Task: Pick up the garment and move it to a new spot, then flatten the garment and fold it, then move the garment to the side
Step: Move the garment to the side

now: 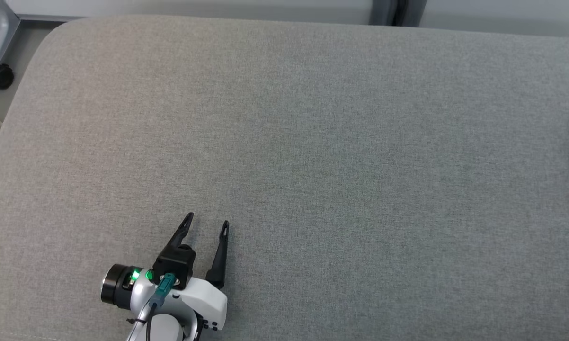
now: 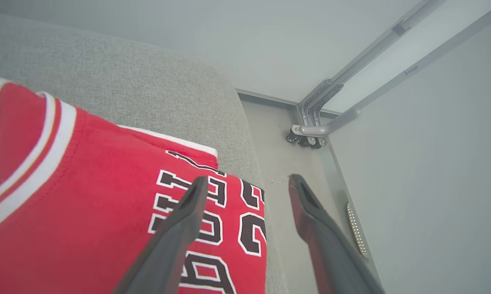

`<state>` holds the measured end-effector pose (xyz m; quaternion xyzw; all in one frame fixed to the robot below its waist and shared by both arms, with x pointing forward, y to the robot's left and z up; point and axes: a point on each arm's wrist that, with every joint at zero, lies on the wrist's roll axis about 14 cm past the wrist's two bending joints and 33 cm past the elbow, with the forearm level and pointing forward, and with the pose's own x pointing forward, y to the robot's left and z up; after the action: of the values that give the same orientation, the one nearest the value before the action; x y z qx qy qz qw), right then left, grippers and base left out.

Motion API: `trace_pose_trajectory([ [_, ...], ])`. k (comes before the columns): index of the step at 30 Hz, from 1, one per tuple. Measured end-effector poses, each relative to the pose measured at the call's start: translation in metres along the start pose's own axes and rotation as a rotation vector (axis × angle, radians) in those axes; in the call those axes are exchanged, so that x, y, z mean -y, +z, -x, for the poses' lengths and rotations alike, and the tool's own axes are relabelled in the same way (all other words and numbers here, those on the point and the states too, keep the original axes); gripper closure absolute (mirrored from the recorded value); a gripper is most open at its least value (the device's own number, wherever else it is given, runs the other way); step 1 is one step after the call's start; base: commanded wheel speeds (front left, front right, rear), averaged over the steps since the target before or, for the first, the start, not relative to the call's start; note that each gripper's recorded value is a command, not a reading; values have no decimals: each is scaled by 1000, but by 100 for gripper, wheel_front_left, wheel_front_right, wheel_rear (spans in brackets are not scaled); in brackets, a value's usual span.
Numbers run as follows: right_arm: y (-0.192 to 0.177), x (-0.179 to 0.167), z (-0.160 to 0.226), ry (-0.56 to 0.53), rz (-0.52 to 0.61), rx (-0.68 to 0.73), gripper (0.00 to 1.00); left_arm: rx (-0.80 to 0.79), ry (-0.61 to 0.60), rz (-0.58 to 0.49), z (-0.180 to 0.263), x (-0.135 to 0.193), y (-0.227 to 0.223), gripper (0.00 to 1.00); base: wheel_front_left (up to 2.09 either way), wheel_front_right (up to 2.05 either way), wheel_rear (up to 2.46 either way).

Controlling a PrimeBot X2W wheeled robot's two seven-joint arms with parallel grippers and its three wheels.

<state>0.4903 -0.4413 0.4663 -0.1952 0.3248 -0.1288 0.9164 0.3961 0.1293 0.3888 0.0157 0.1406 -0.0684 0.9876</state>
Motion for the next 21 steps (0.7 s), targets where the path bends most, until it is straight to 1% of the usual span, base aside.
trace_pose_trajectory([
  [3,20,1,8,0,-1,67,0,12,3,4,6,1,4,0,0,0,0],
  [7,51,-18,19,49,-33,199,0,35,17,7,15,-1,11,0,0,0,0],
  [11,88,-51,39,145,-126,375,0,76,33,11,21,-5,23,0,0,0,0],
  [12,88,-51,39,145,-126,375,0,76,33,11,21,-5,23,0,0,0,0],
  [14,99,-70,52,204,-171,451,0,97,42,14,26,-6,29,0,0,0,0],
  [16,109,-80,68,248,-215,527,0,124,52,21,31,-7,37,0,0,0,0],
  [18,120,-88,86,294,-287,599,0,157,56,27,35,-6,46,0,0,0,0],
  [21,132,-104,112,374,-340,687,0,205,66,34,39,-7,60,0,0,0,0],
])
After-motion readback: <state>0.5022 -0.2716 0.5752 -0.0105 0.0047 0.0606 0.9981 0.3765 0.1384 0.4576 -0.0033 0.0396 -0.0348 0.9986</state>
